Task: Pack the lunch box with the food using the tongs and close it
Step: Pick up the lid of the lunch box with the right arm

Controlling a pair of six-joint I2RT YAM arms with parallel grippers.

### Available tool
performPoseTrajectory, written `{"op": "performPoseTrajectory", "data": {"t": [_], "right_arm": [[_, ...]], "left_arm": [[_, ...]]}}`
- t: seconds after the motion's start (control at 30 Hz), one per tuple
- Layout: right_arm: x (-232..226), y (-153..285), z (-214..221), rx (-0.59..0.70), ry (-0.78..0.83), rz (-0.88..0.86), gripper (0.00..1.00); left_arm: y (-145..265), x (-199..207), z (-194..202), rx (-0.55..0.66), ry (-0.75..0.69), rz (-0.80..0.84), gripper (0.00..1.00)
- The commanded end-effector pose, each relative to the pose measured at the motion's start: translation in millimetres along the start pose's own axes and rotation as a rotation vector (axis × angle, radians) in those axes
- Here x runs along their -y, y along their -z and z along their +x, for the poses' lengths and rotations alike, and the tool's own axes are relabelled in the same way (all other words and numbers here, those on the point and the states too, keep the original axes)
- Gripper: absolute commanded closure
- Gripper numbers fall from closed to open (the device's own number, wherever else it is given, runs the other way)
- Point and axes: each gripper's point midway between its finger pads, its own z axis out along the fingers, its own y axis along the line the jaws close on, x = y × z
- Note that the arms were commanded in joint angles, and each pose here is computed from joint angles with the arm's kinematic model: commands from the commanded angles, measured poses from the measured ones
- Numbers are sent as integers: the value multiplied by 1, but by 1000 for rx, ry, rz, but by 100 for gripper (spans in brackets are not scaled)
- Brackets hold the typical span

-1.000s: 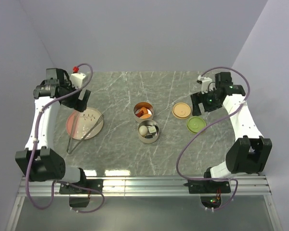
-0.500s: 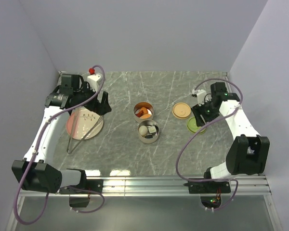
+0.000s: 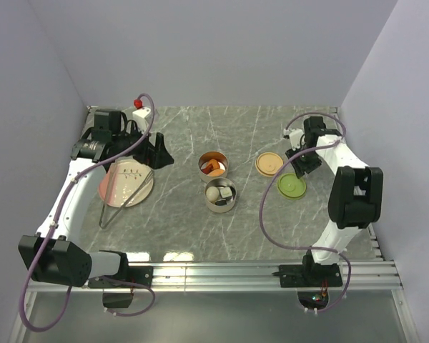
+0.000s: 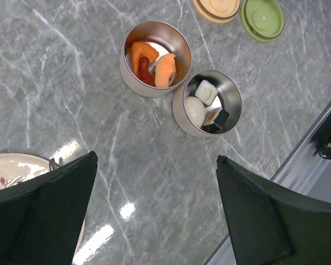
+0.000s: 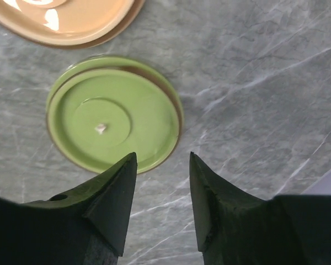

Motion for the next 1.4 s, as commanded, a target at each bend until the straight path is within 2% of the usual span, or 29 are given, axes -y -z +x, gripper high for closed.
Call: {"op": "performPoseTrajectory", "data": {"t": [0.0, 0.43, 0.63, 0.73, 0.9, 0.93, 1.1, 1.2, 1.33, 1.37], "right_arm": [[22, 2, -17, 28, 10, 64, 50], [25, -42, -1, -41, -11, -5, 56], [23, -59, 9, -63, -21, -48, 65], [23, -61, 13, -61, -31, -66, 72], [28, -53, 16, -37, -61, -88, 96], [31, -46, 12, -12, -68, -87, 99], [38, -1, -14, 136, -151, -158, 100], [25, 34, -39, 261, -197, -264, 100], [2, 82, -76, 431, -256, -401, 100], [-3, 91, -85, 469, -263, -436, 100]], "left_arm": [[1, 9, -11, 45, -27, 41, 5], [0, 13, -7, 32, -41, 57, 7], [1, 16, -4, 32, -54, 67, 7], [1, 17, -2, 29, -61, 69, 7], [1, 24, -6, 42, -40, 106, 7], [2, 25, -8, 50, -41, 110, 7], [8, 39, -22, 103, -47, 160, 7], [13, 54, -31, 159, -43, 226, 7], [18, 74, -42, 231, 44, 328, 7], [21, 80, -52, 279, 12, 362, 6]]}}
